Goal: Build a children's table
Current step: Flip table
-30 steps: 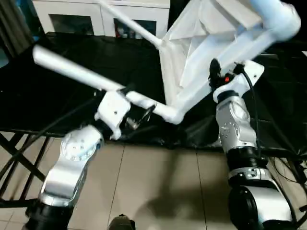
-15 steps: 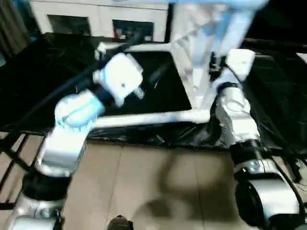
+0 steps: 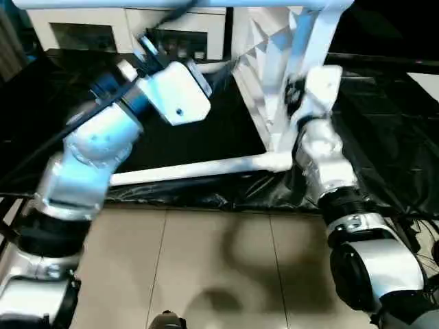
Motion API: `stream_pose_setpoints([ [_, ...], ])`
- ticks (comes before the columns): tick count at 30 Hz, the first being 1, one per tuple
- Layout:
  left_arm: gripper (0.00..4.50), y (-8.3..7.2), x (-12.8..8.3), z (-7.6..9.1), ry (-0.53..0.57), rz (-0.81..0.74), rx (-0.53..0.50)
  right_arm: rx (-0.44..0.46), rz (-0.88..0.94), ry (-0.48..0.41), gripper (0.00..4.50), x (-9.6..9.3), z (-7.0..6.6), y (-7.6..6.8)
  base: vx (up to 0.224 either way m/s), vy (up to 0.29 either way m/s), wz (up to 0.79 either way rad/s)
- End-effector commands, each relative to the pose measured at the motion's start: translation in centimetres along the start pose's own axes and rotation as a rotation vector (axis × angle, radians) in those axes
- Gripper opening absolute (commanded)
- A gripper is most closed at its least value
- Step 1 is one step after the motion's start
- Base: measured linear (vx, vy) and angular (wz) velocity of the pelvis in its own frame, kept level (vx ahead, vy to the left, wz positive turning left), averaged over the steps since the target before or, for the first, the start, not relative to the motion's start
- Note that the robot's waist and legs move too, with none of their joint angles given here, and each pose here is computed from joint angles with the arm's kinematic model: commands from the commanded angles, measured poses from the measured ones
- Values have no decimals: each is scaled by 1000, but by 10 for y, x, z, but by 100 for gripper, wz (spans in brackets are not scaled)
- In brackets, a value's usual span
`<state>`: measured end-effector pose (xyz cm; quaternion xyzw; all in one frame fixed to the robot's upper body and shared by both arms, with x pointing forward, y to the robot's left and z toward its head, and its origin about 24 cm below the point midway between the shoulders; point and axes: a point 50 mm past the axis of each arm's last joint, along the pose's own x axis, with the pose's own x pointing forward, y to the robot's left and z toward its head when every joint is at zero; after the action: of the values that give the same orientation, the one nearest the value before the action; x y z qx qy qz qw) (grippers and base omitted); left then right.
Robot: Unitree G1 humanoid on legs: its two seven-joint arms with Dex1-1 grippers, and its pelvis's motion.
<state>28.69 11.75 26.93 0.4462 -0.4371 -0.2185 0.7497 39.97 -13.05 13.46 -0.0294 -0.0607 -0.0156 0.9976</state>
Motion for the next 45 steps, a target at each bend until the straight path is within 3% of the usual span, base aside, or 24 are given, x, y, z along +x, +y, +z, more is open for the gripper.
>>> stream_pose_setpoints([
  [1,412,11,2,0,-14,36,99,6,14,52,268,-3,-12,-1,0,0,0],
  [5,412,15,5,-14,69,20,209,5,53,49,268,-3,-13,1,0,0,0],
  [8,412,19,8,-38,185,-21,288,-1,123,46,268,-4,-14,2,0,0,0],
  [17,412,23,15,-71,302,-90,385,1,166,104,268,-5,-27,-11,0,0,0],
  [22,412,26,19,-84,338,-108,425,19,252,97,268,-7,-28,-6,0,0,0],
  [31,412,34,22,-98,391,-83,439,18,369,67,268,-9,-23,14,0,0,0],
  [33,376,34,22,-100,397,-78,424,15,378,60,268,-9,-21,16,0,0,0],
  [35,376,33,22,-102,399,-78,411,7,384,47,268,-9,-20,19,0,0,0],
  [38,336,34,23,-105,394,-69,393,-16,332,37,268,-5,-18,15,0,0,0],
  [41,337,33,23,-105,393,-70,383,-26,315,35,268,-3,-16,13,0,0,0],
  [45,296,31,23,-107,394,-78,364,-41,287,37,253,0,-15,11,0,0,0],
])
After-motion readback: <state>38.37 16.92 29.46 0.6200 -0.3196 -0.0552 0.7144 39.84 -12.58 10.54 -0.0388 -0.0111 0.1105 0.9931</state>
